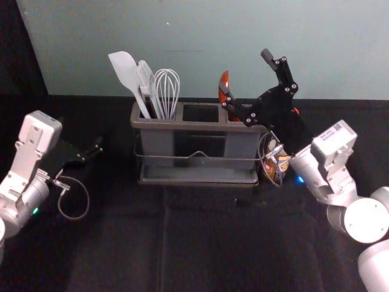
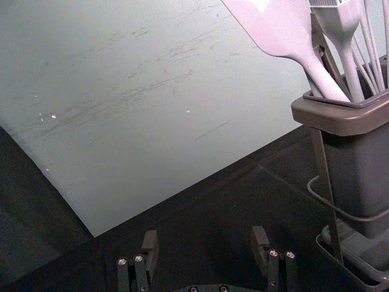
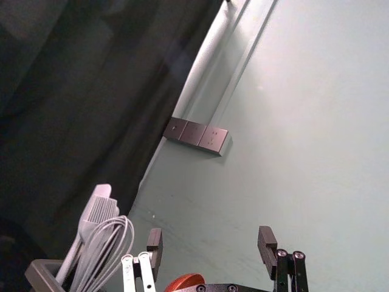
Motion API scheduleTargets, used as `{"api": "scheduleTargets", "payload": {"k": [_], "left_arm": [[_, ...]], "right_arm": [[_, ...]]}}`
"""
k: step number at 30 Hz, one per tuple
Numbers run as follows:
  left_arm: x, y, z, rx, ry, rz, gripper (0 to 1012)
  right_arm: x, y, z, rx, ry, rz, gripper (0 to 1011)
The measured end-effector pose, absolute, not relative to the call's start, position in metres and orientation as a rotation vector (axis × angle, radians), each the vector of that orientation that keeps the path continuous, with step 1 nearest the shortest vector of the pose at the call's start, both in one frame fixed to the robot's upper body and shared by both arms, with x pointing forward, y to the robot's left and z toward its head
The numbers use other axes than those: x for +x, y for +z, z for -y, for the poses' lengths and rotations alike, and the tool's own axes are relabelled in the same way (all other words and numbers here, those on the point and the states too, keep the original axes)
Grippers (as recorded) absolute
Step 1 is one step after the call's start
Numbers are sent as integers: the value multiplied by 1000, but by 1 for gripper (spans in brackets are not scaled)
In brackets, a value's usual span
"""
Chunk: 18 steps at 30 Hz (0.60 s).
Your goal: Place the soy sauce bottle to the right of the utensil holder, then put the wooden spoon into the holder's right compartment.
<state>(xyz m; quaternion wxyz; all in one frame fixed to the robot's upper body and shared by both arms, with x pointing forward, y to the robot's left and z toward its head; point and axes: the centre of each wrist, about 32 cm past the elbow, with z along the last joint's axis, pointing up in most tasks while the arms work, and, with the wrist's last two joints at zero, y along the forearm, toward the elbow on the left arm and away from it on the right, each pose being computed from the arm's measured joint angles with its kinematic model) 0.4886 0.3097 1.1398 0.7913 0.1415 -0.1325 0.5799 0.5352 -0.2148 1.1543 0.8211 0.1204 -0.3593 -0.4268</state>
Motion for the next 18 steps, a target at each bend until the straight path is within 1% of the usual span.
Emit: {"api": "scheduleTargets", "payload": {"k": [8, 11, 12, 15, 18], "left_arm": [[489, 1140, -310, 304, 1248, 285, 1005], [489, 1140, -310, 305, 1248, 285, 1005], [489, 1140, -310, 304, 1248, 285, 1005], [489, 1140, -310, 305, 1248, 285, 1005], [489, 1140, -310, 304, 1248, 285, 1005]], "right_arm": [[510, 1150, 219, 249, -922, 762, 1003], [493, 1150, 222, 220, -950, 734, 1002], [493, 1150, 222, 220, -950, 734, 1003], [473, 1154, 227, 162, -996, 674, 1003], [460, 1159, 229, 120, -1021, 632, 1002]]}}
